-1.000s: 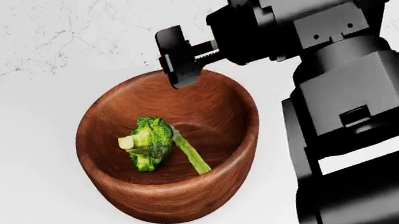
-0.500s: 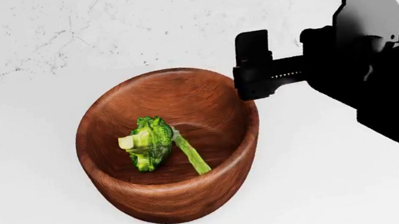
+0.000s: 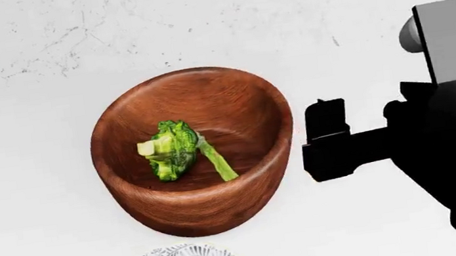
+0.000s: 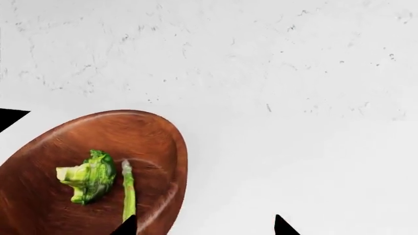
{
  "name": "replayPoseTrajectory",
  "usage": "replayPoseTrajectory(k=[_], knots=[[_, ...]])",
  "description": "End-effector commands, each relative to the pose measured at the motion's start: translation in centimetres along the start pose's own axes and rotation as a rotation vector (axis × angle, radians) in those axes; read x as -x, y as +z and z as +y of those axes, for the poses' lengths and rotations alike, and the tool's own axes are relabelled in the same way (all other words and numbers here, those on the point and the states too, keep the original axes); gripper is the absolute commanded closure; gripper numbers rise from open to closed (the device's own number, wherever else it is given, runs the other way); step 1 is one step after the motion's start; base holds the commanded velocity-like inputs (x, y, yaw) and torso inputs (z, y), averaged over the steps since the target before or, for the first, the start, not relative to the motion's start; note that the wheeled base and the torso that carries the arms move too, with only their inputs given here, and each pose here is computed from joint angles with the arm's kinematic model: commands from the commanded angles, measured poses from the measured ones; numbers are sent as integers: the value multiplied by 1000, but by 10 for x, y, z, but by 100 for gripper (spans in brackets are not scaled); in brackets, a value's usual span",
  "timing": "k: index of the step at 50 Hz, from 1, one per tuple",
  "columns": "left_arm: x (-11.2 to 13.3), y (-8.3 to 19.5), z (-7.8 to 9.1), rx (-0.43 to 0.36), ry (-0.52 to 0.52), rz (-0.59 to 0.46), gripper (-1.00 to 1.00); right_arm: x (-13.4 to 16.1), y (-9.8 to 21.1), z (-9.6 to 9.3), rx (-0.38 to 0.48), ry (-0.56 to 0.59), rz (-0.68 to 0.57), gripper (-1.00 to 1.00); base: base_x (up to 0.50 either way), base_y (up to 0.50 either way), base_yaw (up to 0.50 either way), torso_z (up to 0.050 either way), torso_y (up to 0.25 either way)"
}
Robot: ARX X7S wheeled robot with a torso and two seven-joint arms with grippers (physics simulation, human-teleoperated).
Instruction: Pick the broccolis and asparaguss from the sink and place them in one bowl. Place the onion in the other bowl. Then turn off the sink faucet.
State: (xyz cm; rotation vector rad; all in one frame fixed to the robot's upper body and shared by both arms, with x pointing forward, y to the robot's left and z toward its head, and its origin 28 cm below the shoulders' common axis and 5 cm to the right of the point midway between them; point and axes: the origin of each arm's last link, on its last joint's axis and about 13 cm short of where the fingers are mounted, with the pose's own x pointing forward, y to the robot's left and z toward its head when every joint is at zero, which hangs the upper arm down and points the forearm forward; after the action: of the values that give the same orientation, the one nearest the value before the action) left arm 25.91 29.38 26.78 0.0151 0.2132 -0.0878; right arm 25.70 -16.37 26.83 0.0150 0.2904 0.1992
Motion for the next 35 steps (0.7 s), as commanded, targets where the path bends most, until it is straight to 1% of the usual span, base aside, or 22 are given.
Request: replayPoseTrajectory(k=[1,9,17,22,27,31,35], knots=[[1,0,1,1,1,-1,-100,10,-13,-1,-15,-50,-18,-100,-398,0,0,0,0],[3,0,1,5,0,-1,-100,13,-12,-1,-1,-61,-40,-100,-398,0,0,0,0],[4,0,0,1,-2,-3,-100,14,-19,0,-20,-67,-67,-100,-436,0,0,0,0],[3,-2,-4,4,-5,1,-100,17,-20,-1,-21,-76,-80,-100,-452,0,0,0,0],[3,0,-3,8,0,-5,-100,17,-21,-1,-20,-80,-86,-100,-454,0,0,0,0],[4,-1,-2,12,5,-6,-100,16,-21,-1,-7,-83,-87,-100,-425,34,0,0,0],[6,-3,2,17,11,-2,-100,16,-24,1,35,-76,-72,-100,-275,225,0,0,0]])
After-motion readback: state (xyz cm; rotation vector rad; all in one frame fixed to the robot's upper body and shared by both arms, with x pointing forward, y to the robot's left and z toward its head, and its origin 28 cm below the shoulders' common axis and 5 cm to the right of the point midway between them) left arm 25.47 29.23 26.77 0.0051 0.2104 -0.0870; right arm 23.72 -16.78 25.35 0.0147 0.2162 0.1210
